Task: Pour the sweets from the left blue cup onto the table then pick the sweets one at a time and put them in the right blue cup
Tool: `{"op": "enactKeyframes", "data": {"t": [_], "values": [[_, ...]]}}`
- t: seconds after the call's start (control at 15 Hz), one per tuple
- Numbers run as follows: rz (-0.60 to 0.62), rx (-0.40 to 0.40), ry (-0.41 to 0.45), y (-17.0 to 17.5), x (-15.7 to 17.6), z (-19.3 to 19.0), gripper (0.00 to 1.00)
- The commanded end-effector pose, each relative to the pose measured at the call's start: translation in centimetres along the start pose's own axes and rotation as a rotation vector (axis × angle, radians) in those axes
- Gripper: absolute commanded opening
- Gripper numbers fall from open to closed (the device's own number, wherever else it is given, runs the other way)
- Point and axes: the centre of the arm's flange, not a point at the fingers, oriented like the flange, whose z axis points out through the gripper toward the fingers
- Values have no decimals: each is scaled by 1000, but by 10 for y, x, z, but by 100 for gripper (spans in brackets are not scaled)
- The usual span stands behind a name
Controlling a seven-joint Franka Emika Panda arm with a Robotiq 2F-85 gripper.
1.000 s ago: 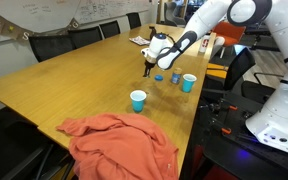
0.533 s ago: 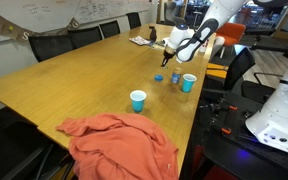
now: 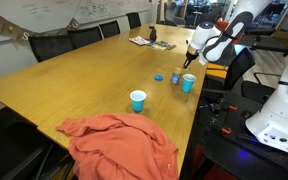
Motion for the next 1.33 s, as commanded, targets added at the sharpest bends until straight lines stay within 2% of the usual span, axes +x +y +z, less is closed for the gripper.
{"op": "enactKeyframes", "data": {"t": [0.0, 0.27, 0.33, 0.47, 0.93, 1.07, 1.27], "values": [[41, 11, 3, -9, -43, -35, 0], [66, -8, -12, -6, -51, -35, 0], [65, -8, -16, -7, -52, -35, 26], [56, -6, -14, -10, -51, -37, 34], [25, 3, 24, -21, -47, -47, 88], [17, 4, 36, -22, -46, -50, 100], [8, 9, 55, -23, -44, -55, 100]]}}
